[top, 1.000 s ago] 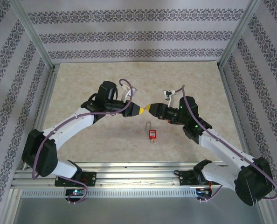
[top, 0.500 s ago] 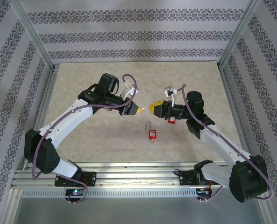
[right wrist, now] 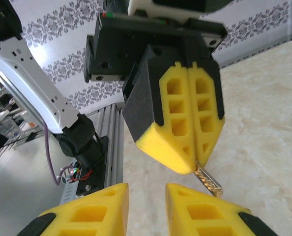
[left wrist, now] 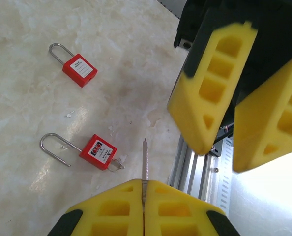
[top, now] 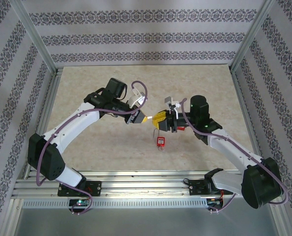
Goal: Unlock with the key
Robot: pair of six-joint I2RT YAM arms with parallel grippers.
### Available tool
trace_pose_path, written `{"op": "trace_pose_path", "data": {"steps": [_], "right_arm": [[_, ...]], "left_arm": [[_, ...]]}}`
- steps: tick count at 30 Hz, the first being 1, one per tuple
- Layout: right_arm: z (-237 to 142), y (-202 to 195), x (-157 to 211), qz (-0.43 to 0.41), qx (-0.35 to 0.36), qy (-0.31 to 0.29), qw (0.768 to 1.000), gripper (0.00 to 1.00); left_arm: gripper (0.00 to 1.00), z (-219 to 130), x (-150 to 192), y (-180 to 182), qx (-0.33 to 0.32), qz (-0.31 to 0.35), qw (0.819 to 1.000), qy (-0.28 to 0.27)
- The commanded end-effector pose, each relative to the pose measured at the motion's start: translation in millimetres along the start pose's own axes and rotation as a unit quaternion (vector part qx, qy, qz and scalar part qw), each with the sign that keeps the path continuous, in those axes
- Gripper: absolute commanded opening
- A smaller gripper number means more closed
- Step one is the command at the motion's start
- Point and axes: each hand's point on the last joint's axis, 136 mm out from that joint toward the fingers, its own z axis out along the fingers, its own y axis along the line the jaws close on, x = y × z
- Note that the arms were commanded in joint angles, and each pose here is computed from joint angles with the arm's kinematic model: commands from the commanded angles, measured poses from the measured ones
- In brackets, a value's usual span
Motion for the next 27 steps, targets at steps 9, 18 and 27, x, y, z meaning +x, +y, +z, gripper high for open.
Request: {"op": "trace_pose_path", "data": {"steps": [9, 18, 27], "right_arm": [[6.8, -4.4, 0.1, -0.027, -0.008, 0.007, 1.000, 0.20], [7.5, -3.4, 3.9, -0.025, -0.011, 0.008, 1.000, 0.15], [9.2, -5.5, 5.4, -0.020, -0.015, 0.011, 1.000, 0.07]], "left_arm": [[0.00, 0.3, -0.9, -24.4, 0.029, 0.032, 0.999, -0.001], [0.00, 4.8, -0.6, -26.3, 0.037, 0.033, 0.999, 0.002], [0.00, 7.7, -2.2, -29.6, 0.047, 0.035, 0.998, -0.002]]}}
